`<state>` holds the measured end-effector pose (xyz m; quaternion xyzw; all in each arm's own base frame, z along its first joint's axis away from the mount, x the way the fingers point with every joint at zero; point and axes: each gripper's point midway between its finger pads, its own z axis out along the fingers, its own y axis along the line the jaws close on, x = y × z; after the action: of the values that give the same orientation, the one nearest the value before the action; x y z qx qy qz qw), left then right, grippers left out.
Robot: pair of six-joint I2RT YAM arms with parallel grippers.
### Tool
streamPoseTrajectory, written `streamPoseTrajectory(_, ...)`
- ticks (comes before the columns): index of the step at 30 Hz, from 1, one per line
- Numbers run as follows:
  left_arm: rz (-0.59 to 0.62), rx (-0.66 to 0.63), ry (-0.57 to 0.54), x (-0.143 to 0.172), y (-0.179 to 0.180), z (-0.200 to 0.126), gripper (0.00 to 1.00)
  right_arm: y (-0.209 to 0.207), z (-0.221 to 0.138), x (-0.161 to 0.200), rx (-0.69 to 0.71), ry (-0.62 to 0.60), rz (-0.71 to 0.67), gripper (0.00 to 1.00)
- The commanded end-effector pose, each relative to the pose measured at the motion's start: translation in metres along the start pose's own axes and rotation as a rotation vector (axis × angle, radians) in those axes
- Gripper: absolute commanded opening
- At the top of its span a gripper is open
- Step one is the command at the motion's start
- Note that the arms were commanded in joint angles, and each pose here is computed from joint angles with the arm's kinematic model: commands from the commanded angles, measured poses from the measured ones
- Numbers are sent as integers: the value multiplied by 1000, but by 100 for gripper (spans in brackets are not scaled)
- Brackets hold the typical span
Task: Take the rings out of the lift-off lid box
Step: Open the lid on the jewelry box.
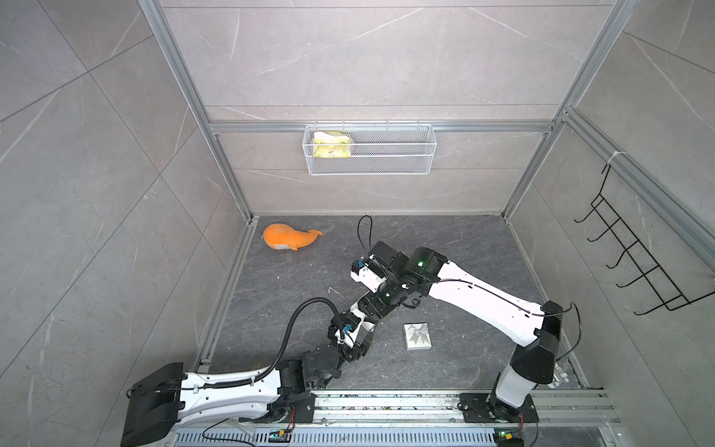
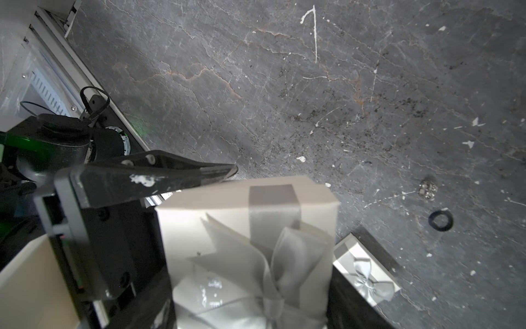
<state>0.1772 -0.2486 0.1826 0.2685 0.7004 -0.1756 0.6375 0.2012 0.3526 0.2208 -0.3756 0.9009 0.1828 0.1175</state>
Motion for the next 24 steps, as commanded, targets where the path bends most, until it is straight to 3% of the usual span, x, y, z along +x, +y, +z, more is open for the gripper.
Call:
streamPoseTrajectory(1, 58, 18, 83, 21, -4, 2, 46, 16, -29, -26, -43, -130, 12, 66)
streamPoseTrajectory(12, 30, 3, 91, 25, -1, 1, 46, 2, -34, -27, 32, -153, 38, 66)
streamPoseTrajectory(24, -202, -164, 214, 68, 14, 7, 50, -48, -16, -13, 62, -148, 190, 67)
